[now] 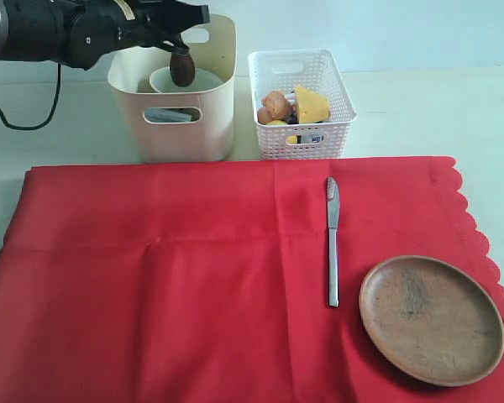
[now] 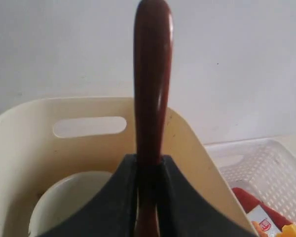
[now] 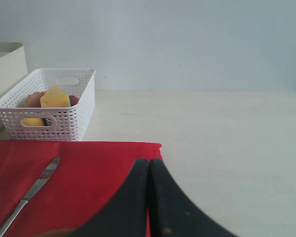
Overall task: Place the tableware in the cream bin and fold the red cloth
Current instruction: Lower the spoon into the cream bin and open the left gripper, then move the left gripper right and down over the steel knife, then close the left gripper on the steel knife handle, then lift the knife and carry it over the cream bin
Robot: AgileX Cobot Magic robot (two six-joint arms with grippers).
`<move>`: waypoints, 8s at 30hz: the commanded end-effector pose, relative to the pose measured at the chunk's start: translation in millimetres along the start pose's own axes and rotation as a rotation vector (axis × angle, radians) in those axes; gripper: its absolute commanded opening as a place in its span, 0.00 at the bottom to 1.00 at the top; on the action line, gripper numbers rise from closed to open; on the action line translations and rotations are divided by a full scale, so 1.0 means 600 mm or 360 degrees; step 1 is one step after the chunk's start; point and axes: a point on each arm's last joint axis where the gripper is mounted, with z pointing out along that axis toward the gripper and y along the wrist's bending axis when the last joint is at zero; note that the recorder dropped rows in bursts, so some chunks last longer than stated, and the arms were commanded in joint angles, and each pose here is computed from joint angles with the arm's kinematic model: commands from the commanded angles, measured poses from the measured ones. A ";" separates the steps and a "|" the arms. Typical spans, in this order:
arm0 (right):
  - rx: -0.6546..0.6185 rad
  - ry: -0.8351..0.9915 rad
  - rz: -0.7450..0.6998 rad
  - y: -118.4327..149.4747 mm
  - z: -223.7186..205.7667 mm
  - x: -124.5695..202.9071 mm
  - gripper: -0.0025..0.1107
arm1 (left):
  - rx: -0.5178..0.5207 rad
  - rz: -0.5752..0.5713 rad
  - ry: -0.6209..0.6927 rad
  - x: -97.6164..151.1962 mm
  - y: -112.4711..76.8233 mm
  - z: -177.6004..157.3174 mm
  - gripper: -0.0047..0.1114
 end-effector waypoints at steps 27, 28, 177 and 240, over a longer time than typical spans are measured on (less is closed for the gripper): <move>0.0006 -0.0022 -0.0002 0.000 0.000 0.000 0.02 | -0.0129 0.0056 0.0279 -0.088 -0.017 -0.107 0.45; 0.0006 -0.0022 -0.0002 0.000 0.000 0.000 0.02 | -0.0149 0.0055 0.0330 -0.090 -0.016 -0.116 0.45; 0.0006 -0.0022 -0.0002 0.000 0.000 0.000 0.02 | -0.0069 0.0439 0.1964 0.299 -0.375 -0.076 0.44; 0.0006 -0.0022 -0.0002 0.000 0.000 0.000 0.02 | 0.0303 0.0247 0.1196 -0.069 -0.317 -0.195 0.04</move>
